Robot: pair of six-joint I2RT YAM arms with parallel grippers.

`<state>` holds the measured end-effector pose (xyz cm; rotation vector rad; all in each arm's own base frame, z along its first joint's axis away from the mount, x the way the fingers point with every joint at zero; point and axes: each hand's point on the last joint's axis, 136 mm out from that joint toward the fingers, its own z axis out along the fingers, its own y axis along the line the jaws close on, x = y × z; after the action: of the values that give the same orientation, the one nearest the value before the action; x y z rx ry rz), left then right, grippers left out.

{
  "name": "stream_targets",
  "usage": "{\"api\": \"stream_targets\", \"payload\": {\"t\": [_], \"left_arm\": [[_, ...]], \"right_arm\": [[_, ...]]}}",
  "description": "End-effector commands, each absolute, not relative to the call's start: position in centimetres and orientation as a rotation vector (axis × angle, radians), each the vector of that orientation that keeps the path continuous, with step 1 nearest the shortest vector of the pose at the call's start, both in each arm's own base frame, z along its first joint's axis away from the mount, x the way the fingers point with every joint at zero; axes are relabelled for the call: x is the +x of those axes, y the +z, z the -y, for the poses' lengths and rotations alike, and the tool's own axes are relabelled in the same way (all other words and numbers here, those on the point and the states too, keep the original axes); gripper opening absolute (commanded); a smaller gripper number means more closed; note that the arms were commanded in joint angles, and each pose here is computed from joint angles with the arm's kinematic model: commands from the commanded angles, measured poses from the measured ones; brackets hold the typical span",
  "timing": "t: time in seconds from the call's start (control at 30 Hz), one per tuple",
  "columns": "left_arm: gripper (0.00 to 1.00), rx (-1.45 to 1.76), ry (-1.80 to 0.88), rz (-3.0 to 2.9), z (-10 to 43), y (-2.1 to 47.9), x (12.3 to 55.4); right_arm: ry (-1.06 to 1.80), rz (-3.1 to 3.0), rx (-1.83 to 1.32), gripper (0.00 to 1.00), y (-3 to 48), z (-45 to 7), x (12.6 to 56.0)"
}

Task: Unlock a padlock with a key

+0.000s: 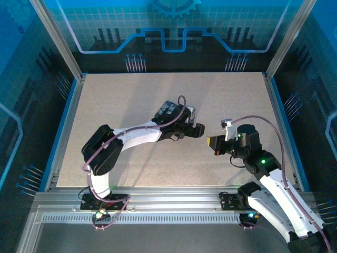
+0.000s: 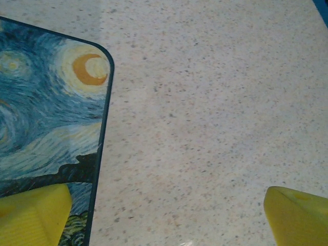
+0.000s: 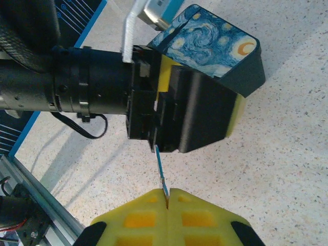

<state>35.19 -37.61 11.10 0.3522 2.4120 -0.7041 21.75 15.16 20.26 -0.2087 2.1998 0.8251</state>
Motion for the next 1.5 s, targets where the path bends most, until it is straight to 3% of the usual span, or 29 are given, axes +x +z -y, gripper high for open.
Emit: {"api": "stream_targets", "payload": {"t": [0.0, 0.43, 0.8, 1.47], "left_arm": [[0.97, 0.392, -0.728, -2.532, 38.4, 8.4, 33.2], [0.99, 0.415, -0.719, -2.413, 36.9, 14.2, 34.0], [0.99, 0.322, -0.729, -2.337, 31.9, 17.9, 34.6], [0.99, 0.100, -0.931, -2.249, 23.0, 12.9, 32.7]], "right_arm": [[0.795, -2.186, -0.210, 0.05, 21.3, -14.5, 21.7], [0.834, -2.156, -0.248, 0.05, 22.0, -15.2, 21.7], [0.902, -2.149, -0.280, 0.04, 22.1, -16.4, 22.1], [1.167, -2.217, -0.268, 0.04, 18.2, -22.6, 29.1]]}}
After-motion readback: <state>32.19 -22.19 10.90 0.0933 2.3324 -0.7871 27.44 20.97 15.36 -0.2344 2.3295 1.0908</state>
